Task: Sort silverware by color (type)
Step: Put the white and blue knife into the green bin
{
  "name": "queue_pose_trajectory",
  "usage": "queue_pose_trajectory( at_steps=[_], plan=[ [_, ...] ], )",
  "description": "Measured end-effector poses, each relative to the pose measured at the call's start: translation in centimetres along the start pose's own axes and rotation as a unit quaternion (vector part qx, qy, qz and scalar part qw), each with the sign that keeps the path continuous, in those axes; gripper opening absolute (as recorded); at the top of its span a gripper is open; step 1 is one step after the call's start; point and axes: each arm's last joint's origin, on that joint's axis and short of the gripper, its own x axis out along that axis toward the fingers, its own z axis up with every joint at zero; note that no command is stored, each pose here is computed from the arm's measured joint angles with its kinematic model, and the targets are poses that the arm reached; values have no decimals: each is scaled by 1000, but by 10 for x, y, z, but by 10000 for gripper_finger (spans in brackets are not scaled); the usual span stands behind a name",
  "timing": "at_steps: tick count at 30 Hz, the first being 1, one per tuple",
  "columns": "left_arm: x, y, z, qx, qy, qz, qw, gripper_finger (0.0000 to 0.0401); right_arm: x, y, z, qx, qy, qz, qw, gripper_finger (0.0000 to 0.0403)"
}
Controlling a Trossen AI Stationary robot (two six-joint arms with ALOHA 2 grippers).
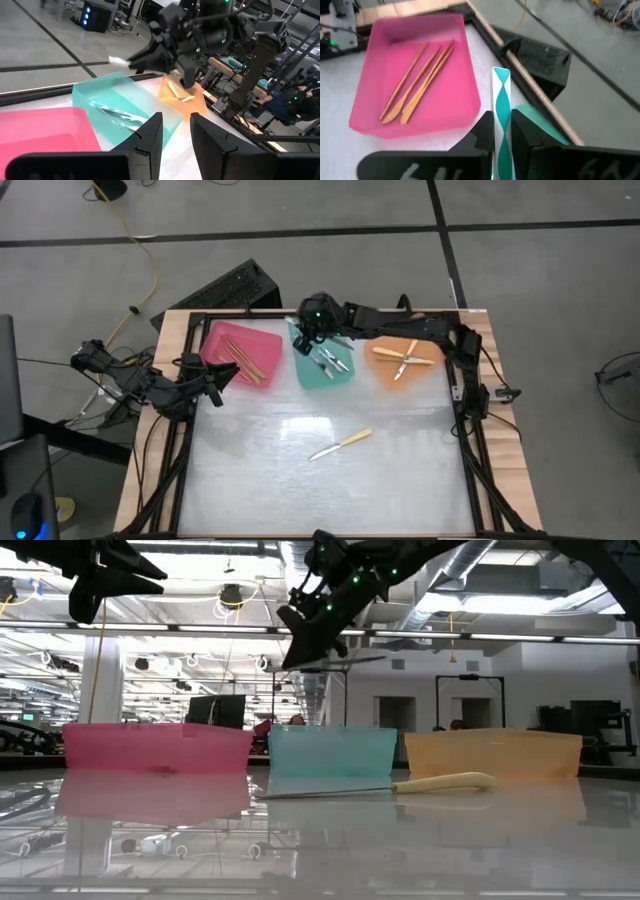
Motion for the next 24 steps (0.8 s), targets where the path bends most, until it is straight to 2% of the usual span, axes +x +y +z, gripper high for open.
queue_pose_trajectory(
  at_steps=[6, 16, 24],
  plan=[
    [0, 0, 0, 0, 0, 0, 1000, 84, 9, 0, -15, 15, -3, 0, 1000, 50],
    [0, 0, 0, 0, -1, 1, 1000, 84, 26, 2, -61, 47, 30, 12, 998, 50],
    [0, 0, 0, -2, -1, 1, 1000, 84, 33, 2, -90, 71, 31, 16, 997, 50]
  ],
)
